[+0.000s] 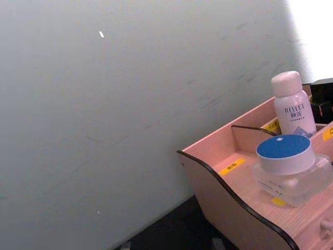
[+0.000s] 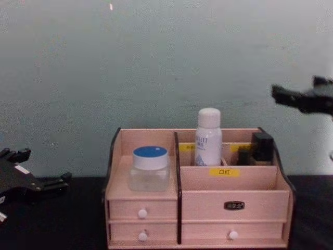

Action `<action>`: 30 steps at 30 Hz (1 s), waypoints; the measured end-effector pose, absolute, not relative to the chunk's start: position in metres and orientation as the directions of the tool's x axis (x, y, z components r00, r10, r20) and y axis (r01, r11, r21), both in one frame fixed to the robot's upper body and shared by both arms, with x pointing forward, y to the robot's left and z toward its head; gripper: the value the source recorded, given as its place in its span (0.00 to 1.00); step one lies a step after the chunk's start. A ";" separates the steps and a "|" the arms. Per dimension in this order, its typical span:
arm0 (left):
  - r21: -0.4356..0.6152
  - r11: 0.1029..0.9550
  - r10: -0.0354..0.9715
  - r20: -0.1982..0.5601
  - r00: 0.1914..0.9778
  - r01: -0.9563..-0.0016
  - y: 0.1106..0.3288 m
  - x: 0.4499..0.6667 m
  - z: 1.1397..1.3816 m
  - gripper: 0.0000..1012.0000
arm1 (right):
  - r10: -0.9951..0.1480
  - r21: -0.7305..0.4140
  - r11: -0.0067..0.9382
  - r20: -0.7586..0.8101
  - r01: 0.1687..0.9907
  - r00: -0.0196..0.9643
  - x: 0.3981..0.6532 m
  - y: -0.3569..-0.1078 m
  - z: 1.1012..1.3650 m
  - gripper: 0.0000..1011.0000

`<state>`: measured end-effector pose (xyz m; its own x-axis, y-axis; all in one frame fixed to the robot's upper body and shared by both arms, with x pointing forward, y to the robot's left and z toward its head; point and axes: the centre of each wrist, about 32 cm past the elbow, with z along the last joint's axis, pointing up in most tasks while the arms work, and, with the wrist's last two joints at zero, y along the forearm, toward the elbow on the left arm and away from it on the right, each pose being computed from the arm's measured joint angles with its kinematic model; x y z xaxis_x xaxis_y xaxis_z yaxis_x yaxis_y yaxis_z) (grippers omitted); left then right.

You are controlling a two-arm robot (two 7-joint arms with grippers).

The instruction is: Pick up the facial cleanser and watermelon frost from the table and place them into the tiered storage box.

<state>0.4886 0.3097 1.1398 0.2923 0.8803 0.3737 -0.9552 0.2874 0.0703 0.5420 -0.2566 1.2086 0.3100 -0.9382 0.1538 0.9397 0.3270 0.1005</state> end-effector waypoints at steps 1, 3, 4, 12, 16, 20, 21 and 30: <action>0.070 0.287 0.880 0.374 0.292 -0.955 0.310 0.489 1.140 0.99 | -0.946 0.094 0.304 0.148 0.948 0.289 0.538 -0.258 1.203 0.99; 0.070 0.287 0.880 0.374 0.292 -0.955 0.310 0.489 1.140 0.99 | -0.953 0.085 0.281 0.142 0.956 0.267 0.534 -0.259 1.198 0.99; 0.070 0.287 0.880 0.374 0.292 -0.955 0.310 0.489 1.140 0.99 | -0.959 0.074 0.260 0.136 0.963 0.249 0.530 -0.259 1.192 0.99; 0.070 0.287 0.880 0.374 0.292 -0.955 0.310 0.489 1.140 0.99 | -0.971 -0.008 0.207 0.121 0.978 0.207 0.513 -0.262 1.167 0.99; 0.070 0.287 0.880 0.374 0.292 -0.955 0.310 0.489 1.140 0.99 | -0.972 -0.070 0.199 0.115 0.978 0.206 0.507 -0.263 1.154 0.99; 0.070 0.287 0.880 0.374 0.292 -0.955 0.310 0.489 1.140 0.99 | -0.971 -0.115 0.197 0.113 0.973 0.210 0.504 -0.264 1.147 0.99; 0.070 0.287 0.880 0.374 0.292 -0.955 0.310 0.489 1.140 0.99 | -0.971 -0.122 0.198 0.113 0.973 0.212 0.504 -0.264 1.145 0.99; 0.070 0.287 0.880 0.374 0.292 -0.955 0.310 0.489 1.140 0.99 | -0.969 -0.151 0.202 0.113 0.968 0.220 0.503 -0.264 1.142 0.99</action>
<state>0.4886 0.3097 1.1398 0.2923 0.8803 0.3737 -0.9552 0.2874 0.0703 0.5030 -0.2642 1.1420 0.2198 -0.9689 0.1135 0.9677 0.2018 -0.1511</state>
